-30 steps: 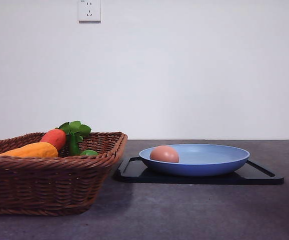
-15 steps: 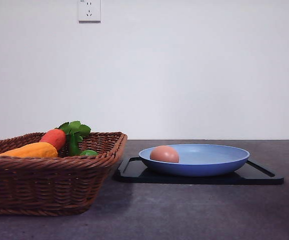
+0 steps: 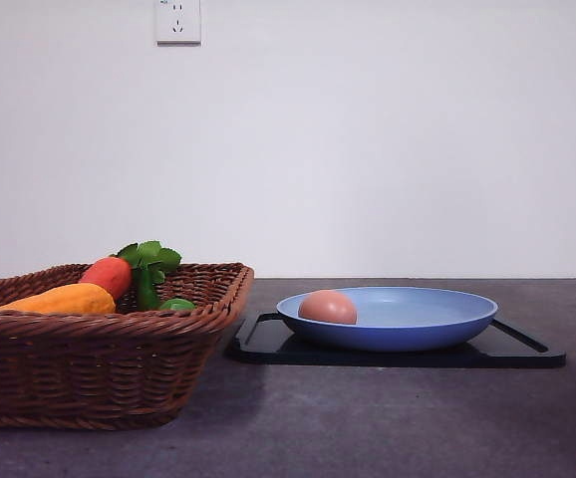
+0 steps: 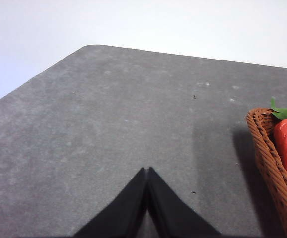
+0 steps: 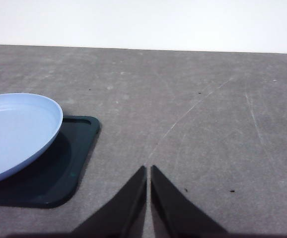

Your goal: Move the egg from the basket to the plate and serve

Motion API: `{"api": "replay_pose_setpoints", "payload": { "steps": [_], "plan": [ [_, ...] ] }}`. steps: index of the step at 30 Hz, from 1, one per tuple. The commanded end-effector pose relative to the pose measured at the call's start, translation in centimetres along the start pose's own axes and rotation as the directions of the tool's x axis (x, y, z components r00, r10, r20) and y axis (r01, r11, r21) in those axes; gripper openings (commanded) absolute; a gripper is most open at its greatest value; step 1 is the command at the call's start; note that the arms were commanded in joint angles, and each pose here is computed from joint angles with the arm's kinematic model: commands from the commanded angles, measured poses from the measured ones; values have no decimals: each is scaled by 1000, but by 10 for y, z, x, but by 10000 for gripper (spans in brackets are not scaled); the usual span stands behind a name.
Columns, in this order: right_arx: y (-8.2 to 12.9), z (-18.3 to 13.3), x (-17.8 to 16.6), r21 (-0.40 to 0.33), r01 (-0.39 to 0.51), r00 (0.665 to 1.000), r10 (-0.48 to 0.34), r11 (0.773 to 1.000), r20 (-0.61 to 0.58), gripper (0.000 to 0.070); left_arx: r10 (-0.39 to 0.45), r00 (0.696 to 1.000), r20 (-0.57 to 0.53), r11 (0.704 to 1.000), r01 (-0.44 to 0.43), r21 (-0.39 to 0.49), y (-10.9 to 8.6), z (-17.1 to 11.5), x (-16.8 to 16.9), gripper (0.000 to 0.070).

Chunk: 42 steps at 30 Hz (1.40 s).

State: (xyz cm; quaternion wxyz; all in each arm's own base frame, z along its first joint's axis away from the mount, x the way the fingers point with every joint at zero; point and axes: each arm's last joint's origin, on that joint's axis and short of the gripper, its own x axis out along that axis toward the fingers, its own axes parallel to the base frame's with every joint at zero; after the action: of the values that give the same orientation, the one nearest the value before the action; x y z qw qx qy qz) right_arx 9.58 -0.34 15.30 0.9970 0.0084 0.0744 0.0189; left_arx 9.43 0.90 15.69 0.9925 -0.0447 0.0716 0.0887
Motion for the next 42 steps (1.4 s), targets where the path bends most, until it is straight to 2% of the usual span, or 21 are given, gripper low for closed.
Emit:
{"api": "replay_pose_setpoints", "payload": {
  "steps": [1, 42],
  "plan": [
    [0, -2, 1, -4, 2, 1000, -2, 1000, -3, 0, 10, 999, -33, 1000, -10, -1, 1, -8, 2, 0],
    [0, -2, 1, -4, 2, 1000, -2, 1000, -3, 0, 10, 999, -33, 1000, -10, -1, 1, -8, 2, 0]
  ]
}}
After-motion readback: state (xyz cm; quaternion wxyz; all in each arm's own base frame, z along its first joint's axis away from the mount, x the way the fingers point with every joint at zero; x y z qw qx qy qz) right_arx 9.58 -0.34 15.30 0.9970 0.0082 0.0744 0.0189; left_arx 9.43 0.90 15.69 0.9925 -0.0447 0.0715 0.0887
